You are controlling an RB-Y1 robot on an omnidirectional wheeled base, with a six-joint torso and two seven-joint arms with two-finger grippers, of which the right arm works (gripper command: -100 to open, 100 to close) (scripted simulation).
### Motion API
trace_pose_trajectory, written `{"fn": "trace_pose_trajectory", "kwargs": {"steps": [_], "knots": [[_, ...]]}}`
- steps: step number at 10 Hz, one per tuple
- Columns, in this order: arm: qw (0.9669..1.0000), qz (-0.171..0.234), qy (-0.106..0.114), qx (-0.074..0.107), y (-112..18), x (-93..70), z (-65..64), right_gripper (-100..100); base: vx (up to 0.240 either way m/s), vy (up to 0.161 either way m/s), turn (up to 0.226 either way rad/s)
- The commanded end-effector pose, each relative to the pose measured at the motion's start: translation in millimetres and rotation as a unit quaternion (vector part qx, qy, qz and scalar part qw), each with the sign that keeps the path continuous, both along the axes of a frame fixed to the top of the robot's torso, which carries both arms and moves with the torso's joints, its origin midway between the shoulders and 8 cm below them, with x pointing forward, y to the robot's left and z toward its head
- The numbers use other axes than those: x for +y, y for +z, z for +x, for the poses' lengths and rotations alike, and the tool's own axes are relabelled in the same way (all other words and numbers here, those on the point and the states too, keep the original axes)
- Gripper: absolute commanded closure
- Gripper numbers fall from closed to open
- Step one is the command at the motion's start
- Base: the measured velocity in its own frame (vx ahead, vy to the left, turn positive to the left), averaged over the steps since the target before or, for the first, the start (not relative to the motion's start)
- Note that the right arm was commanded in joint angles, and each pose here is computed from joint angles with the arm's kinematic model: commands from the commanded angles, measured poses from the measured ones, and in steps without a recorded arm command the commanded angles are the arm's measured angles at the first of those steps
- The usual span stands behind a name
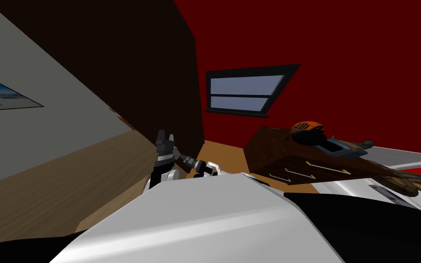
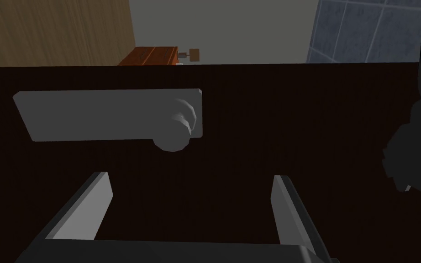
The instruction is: Push the door open
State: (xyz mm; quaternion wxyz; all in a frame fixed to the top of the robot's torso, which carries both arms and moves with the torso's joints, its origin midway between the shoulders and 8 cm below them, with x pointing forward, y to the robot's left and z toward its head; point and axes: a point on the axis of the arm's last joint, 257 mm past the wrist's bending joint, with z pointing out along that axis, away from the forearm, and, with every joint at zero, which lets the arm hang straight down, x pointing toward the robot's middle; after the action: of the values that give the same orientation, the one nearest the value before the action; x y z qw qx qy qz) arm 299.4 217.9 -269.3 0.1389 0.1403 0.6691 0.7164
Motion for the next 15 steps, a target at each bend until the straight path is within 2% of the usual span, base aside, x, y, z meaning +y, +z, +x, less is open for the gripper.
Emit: {"fn": "trace_pose_trajectory", "kwargs": {"steps": [1, 3, 4, 5, 10, 13, 14, 15], "knots": [[0.9998, -0.014, 0.012, 0.002, -10.5, 3.2, -7.9, -100, 0.201, 0.009, -0.023], [0.9993, -0.027, 0.024, 0.004, -21.8, 5.6, -14.1, -100, 0.211, 0.018, -0.025], [0.9995, -0.022, 0.020, 0.003, -18.3, 3.8, -11.5, -100, 0.097, 0.015, -0.005], [0.9996, -0.023, 0.017, 0.005, -20.5, 3.9, -10.2, -100, 0.067, 0.116, 0.054], [0.9997, -0.023, 0.008, 0.008, -25.0, 4.2, -5.6, -100, 0.097, 0.194, 0.038], [0.9997, -0.023, 0.005, 0.009, -26.1, 4.3, -4.6, -100, 0.051, 0.126, 0.020], [0.9997, -0.023, 0.005, 0.009, -26.1, 4.3, -4.6, 100, 0.001, -0.009, -0.002], [0.9997, -0.023, 0.005, 0.009, -26.1, 4.3, -4.6, 100, -0.003, -0.027, 0.005]]}}
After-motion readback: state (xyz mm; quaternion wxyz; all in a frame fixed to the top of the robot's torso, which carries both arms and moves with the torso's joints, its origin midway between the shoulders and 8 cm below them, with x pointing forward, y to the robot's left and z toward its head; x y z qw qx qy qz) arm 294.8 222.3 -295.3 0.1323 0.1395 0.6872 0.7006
